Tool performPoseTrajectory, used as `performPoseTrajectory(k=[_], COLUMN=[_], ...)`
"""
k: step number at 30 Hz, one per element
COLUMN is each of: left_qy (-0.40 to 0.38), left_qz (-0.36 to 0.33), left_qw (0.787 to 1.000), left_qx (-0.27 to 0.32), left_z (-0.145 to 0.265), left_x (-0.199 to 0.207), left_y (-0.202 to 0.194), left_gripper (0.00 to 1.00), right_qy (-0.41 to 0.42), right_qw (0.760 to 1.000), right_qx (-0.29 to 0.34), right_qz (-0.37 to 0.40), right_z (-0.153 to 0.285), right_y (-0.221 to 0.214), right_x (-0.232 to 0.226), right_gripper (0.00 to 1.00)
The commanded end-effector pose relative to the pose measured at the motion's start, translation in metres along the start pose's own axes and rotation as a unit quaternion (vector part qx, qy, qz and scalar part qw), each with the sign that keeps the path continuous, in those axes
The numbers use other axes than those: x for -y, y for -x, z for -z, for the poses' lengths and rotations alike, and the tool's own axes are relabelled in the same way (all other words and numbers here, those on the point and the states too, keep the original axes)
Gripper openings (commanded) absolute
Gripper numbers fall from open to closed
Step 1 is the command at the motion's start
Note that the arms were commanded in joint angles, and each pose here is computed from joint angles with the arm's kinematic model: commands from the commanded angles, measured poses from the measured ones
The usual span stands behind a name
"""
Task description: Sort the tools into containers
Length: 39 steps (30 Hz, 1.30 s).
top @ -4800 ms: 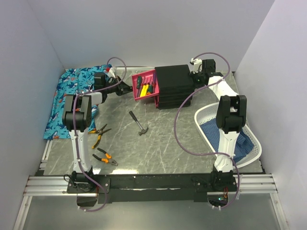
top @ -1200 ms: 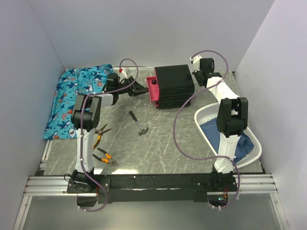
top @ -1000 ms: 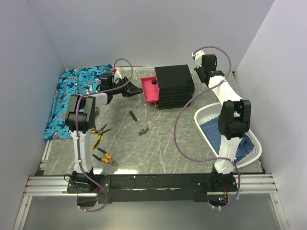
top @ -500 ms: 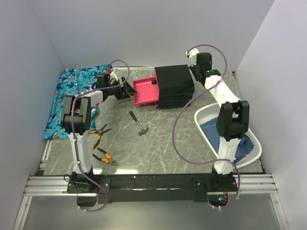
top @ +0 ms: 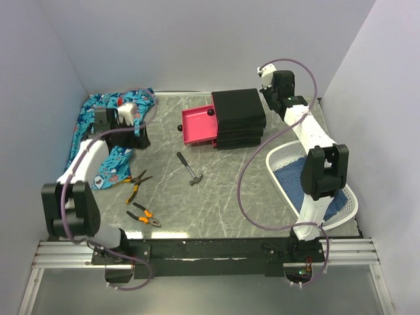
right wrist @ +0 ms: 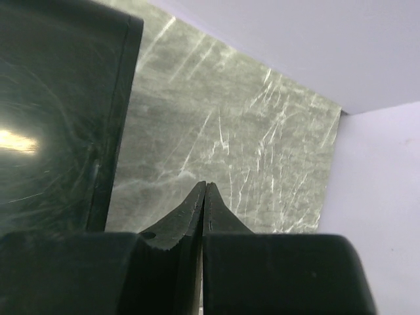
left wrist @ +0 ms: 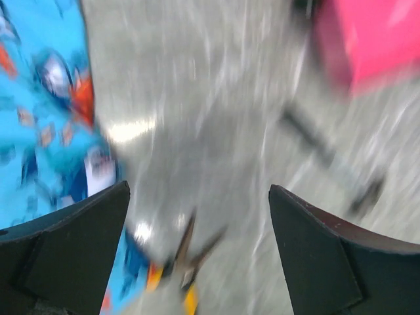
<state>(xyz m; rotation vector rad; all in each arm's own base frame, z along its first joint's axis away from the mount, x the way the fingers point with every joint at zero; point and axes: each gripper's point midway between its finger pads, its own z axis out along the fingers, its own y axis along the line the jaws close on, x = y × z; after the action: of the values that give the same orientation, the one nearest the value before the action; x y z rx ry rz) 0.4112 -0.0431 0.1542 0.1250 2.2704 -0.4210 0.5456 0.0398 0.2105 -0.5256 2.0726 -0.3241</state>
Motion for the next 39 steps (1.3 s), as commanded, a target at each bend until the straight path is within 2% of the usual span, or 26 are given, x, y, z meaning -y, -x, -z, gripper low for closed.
performPoseTrajectory(k=[1, 3, 4, 6, 7, 9, 10, 11, 13, 14, 15, 17, 19, 22, 25, 33, 35, 39], left_qy=[-0.010, -0.008, -0.018, -0.076, -0.104, -0.152, -0.164, -0.195, -0.219, -0.242, -0.255, -0.296, -0.310, -0.328, -0.346, -0.396, -0.408, -0.408], left_qz=[-0.186, -0.206, -0.232, -0.256, -0.287, -0.349, -0.402, -0.441, -0.509, -0.538, -0.555, -0.599, -0.631, -0.669, -0.686, -0.700, -0.696, -0.704], left_qw=[0.975, 0.969, 0.963, 0.958, 0.949, 0.923, 0.900, 0.876, 0.832, 0.808, 0.792, 0.743, 0.710, 0.666, 0.639, 0.586, 0.579, 0.565], left_qx=[-0.118, -0.136, -0.135, -0.102, -0.080, -0.057, -0.031, -0.029, -0.008, -0.013, -0.018, -0.040, -0.040, -0.034, -0.044, -0.100, -0.118, -0.133], left_z=[0.038, 0.052, 0.056, 0.061, 0.059, 0.051, 0.043, 0.034, 0.018, 0.004, -0.003, -0.023, -0.036, -0.052, -0.061, -0.073, -0.074, -0.078], left_x=[-0.005, -0.005, -0.003, 0.021, 0.032, 0.067, 0.078, 0.100, 0.117, 0.134, 0.141, 0.160, 0.171, 0.190, 0.200, 0.200, 0.198, 0.189], left_y=[-0.078, -0.096, -0.095, -0.089, -0.084, -0.083, -0.073, -0.081, -0.079, -0.084, -0.086, -0.094, -0.093, -0.092, -0.100, -0.143, -0.154, -0.165], left_gripper=[0.92, 0.91, 0.91, 0.91, 0.91, 0.91, 0.91, 0.91, 0.92, 0.91, 0.90, 0.85, 0.79, 0.76, 0.75, 0.67, 0.63, 0.62], right_qy=[0.017, 0.032, 0.040, 0.053, 0.054, 0.069, 0.071, 0.072, 0.070, 0.071, 0.070, 0.072, 0.070, 0.065, 0.063, 0.054, 0.052, 0.050], right_qw=[0.999, 0.998, 0.998, 0.997, 0.997, 0.996, 0.996, 0.996, 0.996, 0.996, 0.996, 0.996, 0.996, 0.997, 0.997, 0.997, 0.997, 0.997], right_qx=[0.046, 0.045, 0.047, 0.046, 0.046, 0.045, 0.045, 0.045, 0.044, 0.045, 0.045, 0.046, 0.047, 0.047, 0.046, 0.046, 0.047, 0.046], right_qz=[-0.023, -0.024, -0.023, -0.024, -0.026, -0.029, -0.029, -0.030, -0.030, -0.030, -0.029, -0.028, -0.026, -0.021, -0.020, -0.031, -0.038, -0.043], right_z=[0.028, 0.032, 0.034, 0.037, 0.038, 0.038, 0.038, 0.038, 0.040, 0.041, 0.044, 0.047, 0.051, 0.058, 0.065, 0.076, 0.076, 0.076], right_y=[0.030, 0.029, 0.030, 0.027, 0.026, 0.026, 0.026, 0.026, 0.024, 0.024, 0.023, 0.022, 0.019, 0.014, 0.008, -0.002, -0.002, -0.002], right_x=[0.004, -0.003, -0.007, -0.015, -0.016, -0.023, -0.024, -0.024, -0.023, -0.024, -0.023, -0.024, -0.023, -0.020, -0.018, -0.006, -0.002, 0.002], right_gripper=[0.14, 0.30, 0.44, 0.51, 0.55, 0.58, 0.59, 0.59, 0.59, 0.59, 0.59, 0.60, 0.60, 0.60, 0.60, 0.60, 0.60, 0.60])
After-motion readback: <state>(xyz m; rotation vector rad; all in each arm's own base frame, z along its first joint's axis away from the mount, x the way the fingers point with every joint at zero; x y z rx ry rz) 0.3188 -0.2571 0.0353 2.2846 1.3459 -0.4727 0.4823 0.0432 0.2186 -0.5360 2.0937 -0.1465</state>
